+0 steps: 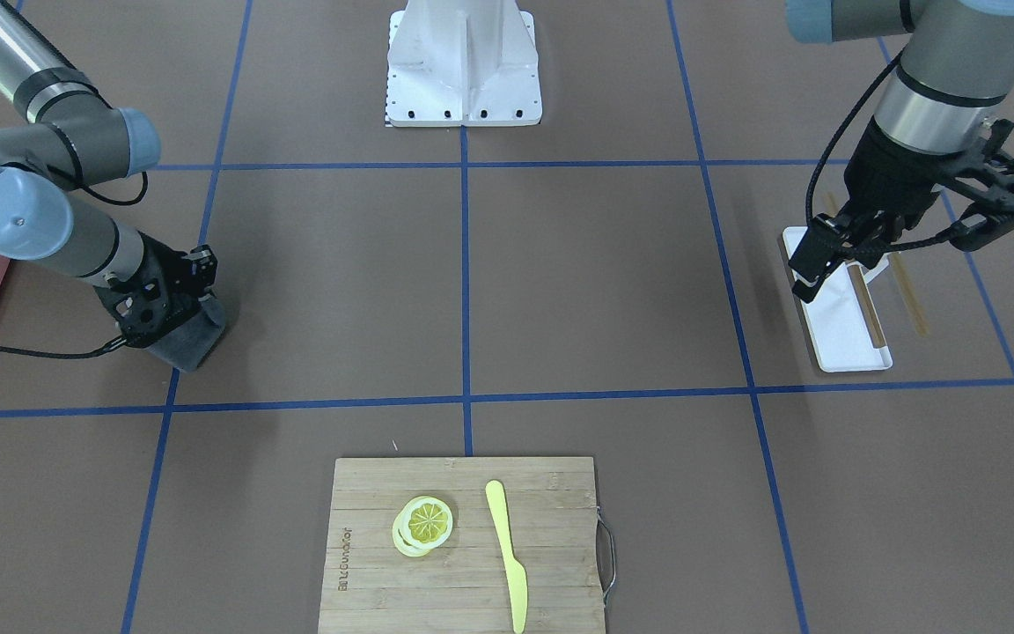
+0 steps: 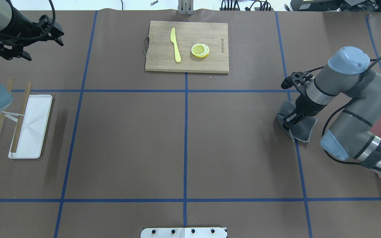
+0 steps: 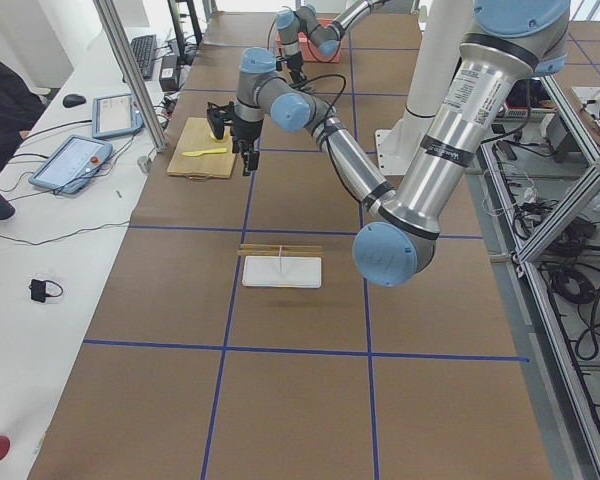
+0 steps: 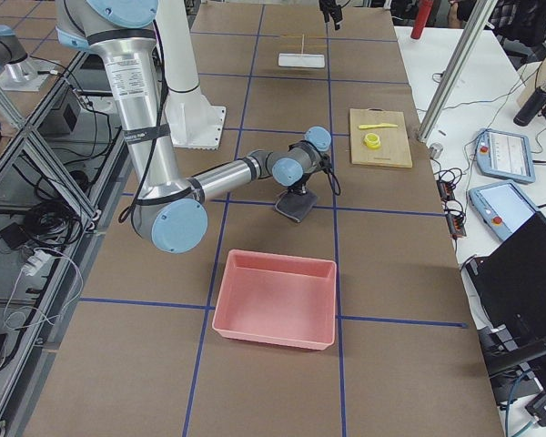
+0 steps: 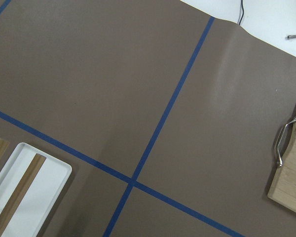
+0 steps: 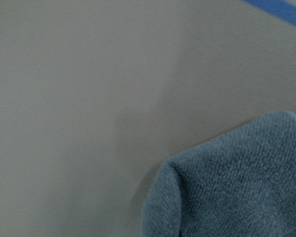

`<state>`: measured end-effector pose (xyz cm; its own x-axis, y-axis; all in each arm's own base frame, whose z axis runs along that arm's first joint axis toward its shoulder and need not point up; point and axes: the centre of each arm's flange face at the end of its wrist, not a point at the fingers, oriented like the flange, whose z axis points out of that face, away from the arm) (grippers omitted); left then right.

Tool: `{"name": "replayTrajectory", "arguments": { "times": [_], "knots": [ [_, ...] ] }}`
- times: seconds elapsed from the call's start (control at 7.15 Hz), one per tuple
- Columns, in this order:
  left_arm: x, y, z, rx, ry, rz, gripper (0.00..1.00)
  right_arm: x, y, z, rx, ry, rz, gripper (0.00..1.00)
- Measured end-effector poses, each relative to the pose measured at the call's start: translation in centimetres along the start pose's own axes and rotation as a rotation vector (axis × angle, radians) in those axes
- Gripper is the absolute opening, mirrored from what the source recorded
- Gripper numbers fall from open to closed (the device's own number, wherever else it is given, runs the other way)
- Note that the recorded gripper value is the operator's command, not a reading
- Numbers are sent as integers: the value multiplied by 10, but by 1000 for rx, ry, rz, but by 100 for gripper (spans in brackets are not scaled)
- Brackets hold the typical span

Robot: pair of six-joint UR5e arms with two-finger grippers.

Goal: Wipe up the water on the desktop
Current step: 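Wipe the table surface with the cloth held in the right gripper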

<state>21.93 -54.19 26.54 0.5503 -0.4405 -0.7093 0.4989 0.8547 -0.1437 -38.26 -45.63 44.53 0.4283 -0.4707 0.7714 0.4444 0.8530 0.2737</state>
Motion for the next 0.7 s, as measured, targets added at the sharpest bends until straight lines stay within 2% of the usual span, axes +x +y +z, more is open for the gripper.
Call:
{"name": "replayTrajectory", "arguments": {
  "times": [0.42,0.7],
  "knots": [
    [-1,-2,1,0,-4,-3,98,-99,43,26,-54,-63,34,0],
    [-1,-2,1,1,-4,-4,98,-144,55,40,-49,-57,38,0]
  ]
}}
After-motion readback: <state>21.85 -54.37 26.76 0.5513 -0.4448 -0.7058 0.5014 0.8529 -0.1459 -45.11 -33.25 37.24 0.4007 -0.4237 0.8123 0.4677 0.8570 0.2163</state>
